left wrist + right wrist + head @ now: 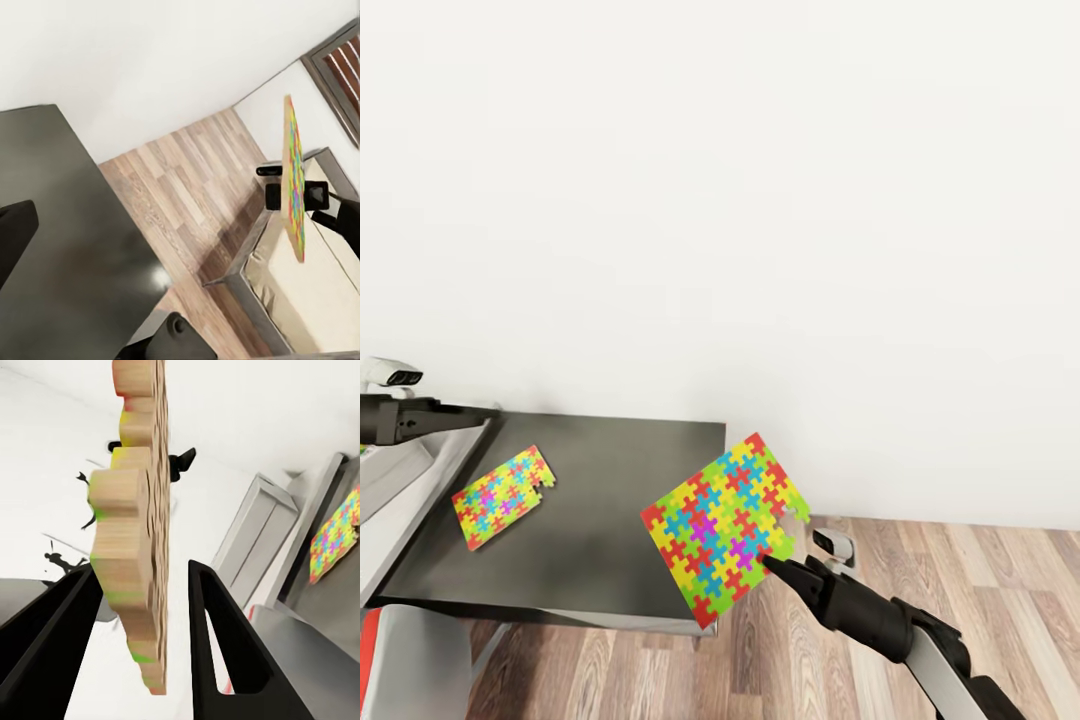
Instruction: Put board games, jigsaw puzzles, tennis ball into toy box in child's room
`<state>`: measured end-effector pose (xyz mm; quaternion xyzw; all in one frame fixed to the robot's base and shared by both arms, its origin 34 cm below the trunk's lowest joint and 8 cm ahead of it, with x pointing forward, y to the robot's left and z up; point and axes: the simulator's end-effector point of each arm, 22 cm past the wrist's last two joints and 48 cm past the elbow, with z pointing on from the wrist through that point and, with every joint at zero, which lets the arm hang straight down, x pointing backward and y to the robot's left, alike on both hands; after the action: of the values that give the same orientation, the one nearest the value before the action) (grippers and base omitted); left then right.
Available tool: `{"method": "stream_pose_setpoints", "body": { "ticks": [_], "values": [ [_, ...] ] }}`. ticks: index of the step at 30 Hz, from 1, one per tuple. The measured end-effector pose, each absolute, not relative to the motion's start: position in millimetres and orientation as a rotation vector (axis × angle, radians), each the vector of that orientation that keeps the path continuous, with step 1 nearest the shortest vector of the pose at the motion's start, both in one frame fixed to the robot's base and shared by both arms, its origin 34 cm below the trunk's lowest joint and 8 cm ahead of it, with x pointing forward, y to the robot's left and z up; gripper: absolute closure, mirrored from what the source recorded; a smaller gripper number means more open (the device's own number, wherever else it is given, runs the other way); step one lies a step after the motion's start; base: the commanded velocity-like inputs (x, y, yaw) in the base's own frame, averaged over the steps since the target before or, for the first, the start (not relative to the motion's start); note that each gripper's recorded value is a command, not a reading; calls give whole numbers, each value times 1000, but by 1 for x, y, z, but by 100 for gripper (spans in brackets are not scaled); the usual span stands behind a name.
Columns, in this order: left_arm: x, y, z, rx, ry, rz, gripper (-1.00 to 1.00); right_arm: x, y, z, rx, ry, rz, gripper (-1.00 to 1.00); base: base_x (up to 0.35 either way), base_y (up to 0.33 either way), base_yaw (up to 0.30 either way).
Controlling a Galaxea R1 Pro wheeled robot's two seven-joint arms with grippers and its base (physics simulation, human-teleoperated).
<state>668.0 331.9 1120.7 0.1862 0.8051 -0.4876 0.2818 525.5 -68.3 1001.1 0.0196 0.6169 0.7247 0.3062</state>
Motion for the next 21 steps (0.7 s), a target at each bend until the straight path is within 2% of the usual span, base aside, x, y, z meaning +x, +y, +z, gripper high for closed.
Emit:
{"method": "stream_pose_setpoints", "body": {
  "ticks": [21],
  "values": [
    [633, 330, 1115, 471, 2203, -1341, -100, 512, -81, 1039, 28, 1579, 1880, 100, 0, 0, 0]
  ]
}}
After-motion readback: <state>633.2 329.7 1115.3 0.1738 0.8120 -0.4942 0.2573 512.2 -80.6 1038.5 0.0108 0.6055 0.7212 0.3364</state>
